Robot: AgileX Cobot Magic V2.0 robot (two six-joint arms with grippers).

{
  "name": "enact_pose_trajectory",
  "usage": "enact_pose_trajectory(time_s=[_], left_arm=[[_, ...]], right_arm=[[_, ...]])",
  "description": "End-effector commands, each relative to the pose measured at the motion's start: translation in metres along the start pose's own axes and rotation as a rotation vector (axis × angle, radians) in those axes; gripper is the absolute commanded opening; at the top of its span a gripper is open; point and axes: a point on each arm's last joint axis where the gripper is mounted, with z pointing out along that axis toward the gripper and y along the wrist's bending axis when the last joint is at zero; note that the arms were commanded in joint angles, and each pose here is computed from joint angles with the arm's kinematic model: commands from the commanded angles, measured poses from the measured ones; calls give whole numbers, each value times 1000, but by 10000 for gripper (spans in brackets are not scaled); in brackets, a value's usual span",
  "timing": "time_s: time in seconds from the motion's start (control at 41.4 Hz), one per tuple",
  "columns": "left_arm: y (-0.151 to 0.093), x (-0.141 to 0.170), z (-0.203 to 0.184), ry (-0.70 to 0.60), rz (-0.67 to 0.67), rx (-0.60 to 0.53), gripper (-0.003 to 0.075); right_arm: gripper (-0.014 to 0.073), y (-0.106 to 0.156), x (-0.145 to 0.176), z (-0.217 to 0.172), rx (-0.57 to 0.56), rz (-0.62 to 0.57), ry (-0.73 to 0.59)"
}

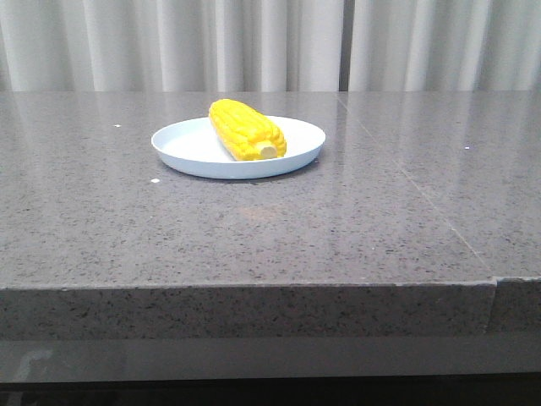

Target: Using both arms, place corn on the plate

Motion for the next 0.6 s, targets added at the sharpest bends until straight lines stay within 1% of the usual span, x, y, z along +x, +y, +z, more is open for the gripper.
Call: enact_pose_trajectory(time_s=[0.0,0.121,0.338,0.387,0.58], left_arm=[[0,-7,-2,-97,-12,-6,-20],[0,-7,-2,-97,-12,-6,-20],[0,-7,-2,-97,-12,-6,-20],[0,-7,-2,-97,-12,-6,-20],[0,-7,-2,-97,-12,-6,-20]], right_arm=[[-68,-3,5,5,42,3,-194],[-68,-4,29,14,51,4,-276],[-68,-7,66,30,82,10,-354],[-68,-7,66,30,87,13,-340],[-68,-7,66,30,88,13,-353]])
